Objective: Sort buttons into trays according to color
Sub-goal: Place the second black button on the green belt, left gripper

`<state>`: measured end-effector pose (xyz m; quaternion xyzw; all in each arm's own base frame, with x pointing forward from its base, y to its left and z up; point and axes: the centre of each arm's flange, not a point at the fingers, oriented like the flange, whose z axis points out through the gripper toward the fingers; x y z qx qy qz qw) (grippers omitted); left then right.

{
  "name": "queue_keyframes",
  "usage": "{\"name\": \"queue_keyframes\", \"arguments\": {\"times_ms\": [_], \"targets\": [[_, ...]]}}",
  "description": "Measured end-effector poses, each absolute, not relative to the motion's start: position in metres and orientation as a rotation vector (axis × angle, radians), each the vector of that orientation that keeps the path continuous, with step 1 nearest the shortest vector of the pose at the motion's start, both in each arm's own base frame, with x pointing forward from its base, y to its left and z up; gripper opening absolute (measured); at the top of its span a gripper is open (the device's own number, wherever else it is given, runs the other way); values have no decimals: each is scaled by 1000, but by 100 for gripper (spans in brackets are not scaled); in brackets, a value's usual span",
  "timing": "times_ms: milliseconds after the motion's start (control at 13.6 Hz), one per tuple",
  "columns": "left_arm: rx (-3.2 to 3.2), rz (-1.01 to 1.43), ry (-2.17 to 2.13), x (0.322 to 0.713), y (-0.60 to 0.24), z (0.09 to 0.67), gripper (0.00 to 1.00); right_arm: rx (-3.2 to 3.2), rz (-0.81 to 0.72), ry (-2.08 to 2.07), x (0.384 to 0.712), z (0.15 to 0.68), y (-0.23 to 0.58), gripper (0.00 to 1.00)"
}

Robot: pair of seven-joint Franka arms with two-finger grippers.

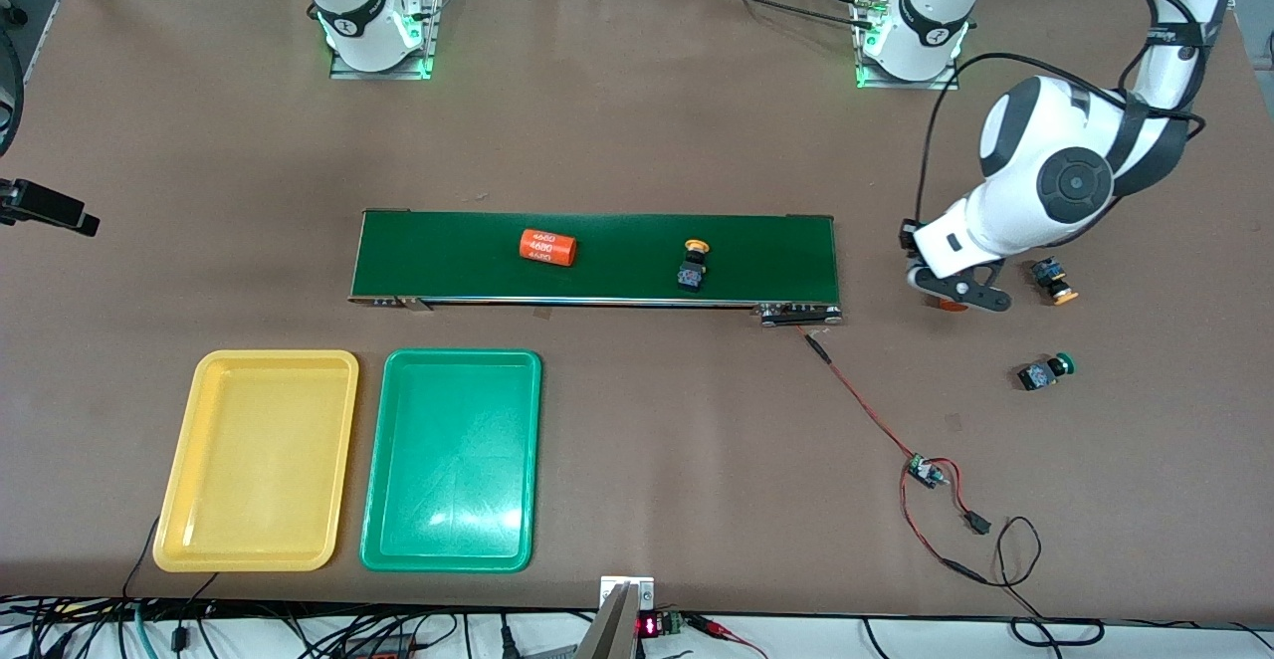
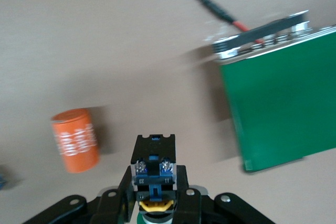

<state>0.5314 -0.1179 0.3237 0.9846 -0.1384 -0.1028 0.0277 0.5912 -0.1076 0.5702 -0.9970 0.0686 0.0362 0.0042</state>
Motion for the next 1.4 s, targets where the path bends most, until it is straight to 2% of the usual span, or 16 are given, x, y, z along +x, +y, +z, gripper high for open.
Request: {"name": "queue_keyframes", "arguments": {"times_ms": [736, 1251, 1398], "targets": [[2980, -304, -335, 542, -239, 287, 33, -3146, 118, 185, 592, 570, -101, 100], [2976, -345, -291, 537, -250, 269, 33, -3157, 100, 179, 588, 579, -100, 100], [2973, -361, -295, 536, -252, 263, 46, -3157, 105, 179, 588, 579, -100, 100]]}}
